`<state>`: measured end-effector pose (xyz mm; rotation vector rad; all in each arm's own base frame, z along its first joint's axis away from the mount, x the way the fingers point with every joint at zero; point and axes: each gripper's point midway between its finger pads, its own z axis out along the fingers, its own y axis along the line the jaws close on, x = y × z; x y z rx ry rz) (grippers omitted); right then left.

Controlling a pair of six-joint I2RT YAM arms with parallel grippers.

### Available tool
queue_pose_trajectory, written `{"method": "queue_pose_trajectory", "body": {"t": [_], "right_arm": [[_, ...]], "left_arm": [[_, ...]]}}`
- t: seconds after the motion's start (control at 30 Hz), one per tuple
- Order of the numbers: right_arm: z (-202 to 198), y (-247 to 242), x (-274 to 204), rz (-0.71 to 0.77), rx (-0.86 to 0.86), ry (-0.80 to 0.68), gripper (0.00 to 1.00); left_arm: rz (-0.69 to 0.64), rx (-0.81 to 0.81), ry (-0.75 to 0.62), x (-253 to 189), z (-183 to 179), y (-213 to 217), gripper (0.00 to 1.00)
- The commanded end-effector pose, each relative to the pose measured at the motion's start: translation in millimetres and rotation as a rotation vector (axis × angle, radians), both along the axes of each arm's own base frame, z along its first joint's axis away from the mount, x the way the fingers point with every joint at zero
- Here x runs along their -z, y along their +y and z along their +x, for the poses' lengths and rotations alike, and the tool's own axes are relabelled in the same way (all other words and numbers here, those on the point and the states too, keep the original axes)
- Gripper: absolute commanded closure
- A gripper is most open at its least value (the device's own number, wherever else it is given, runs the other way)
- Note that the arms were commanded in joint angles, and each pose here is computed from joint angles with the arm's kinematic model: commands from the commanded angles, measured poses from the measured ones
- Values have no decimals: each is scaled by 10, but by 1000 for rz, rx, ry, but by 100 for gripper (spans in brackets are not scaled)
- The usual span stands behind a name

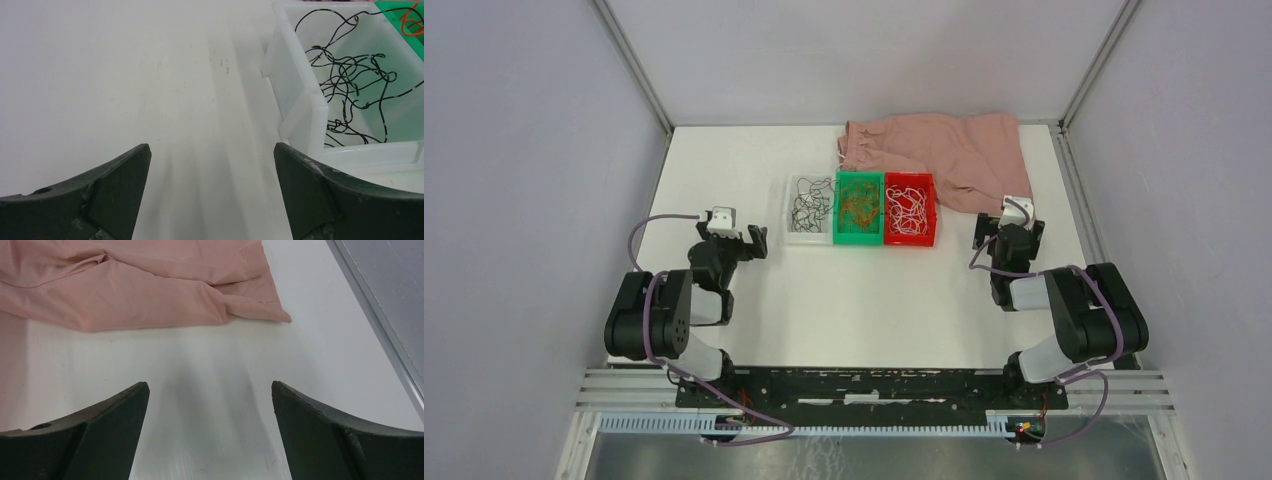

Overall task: Untangle the cables
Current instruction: Reset both arms

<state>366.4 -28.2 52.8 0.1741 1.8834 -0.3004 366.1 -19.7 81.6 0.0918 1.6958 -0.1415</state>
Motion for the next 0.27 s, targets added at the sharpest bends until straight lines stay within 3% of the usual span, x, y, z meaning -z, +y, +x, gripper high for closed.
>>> {"method": "queue_pose_trajectory", "body": {"t": [0.0, 0.23], "right_arm": [[125, 19, -214, 12, -2, -72, 1], [135, 32, -208, 16, -12, -72, 1]], "left_arm": [[36, -13, -45, -118, 50, 36, 1], [36, -13, -46, -121, 51, 32, 1]]}}
